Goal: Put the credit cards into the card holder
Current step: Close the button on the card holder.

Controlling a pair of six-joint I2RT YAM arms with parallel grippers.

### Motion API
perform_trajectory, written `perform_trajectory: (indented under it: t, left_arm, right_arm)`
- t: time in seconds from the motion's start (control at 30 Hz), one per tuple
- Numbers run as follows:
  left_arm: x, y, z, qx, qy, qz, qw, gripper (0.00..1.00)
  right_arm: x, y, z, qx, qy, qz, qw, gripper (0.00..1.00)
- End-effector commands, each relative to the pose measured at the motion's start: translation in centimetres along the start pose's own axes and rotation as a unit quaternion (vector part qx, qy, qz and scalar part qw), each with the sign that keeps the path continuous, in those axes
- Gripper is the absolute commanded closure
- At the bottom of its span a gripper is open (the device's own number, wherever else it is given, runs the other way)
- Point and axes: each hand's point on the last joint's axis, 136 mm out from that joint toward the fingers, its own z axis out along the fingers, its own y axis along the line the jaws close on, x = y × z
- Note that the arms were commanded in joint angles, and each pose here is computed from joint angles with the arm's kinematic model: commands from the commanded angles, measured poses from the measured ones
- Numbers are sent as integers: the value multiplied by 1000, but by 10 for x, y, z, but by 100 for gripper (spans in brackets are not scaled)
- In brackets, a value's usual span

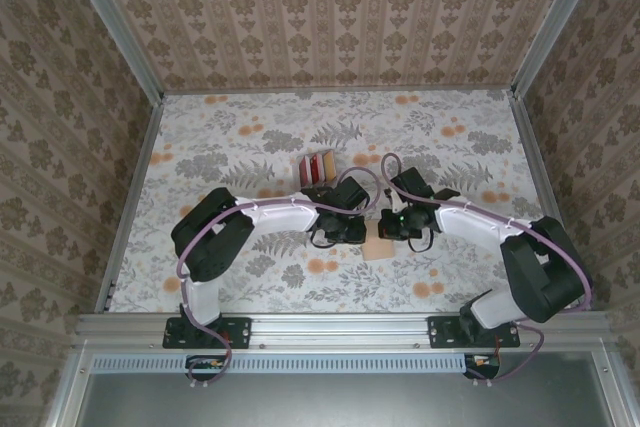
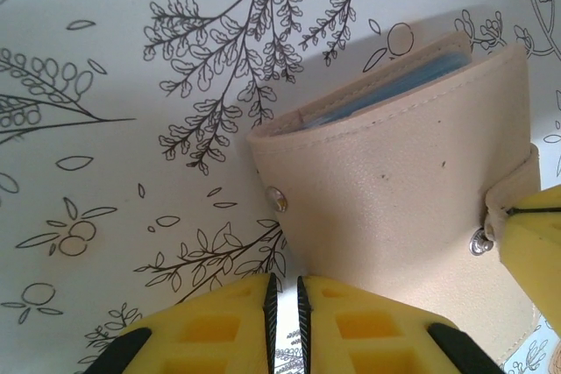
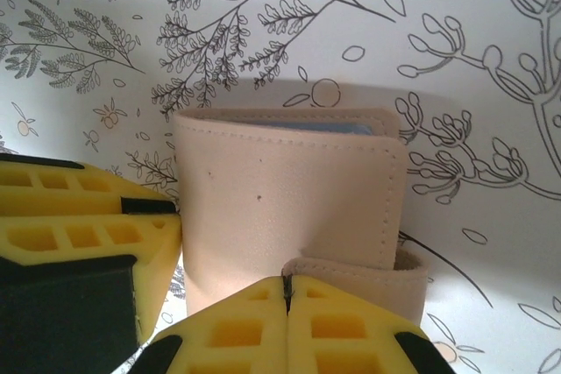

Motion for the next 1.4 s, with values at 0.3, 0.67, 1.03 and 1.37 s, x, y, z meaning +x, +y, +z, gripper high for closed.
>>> perform_trajectory:
  t: [0.3,0.67,1.03,1.37]
  left_arm:
    - [5,3,6,-6,11,8,1000,82]
    - [6,3,5,-6,10,8,1000,82]
    - [7,3,7,-5,12,8,1000,82]
    - [9,6,7,-8,13,7,1000,82]
  right_arm:
    - [9,4,6,10,21,-9,1000,95]
    - [-4,13,-29,10,-25,-19,999,95]
    - [5,4,-15,23,1,-15,1000,95]
    - [5,6,-3,19,15,-15,1000,95]
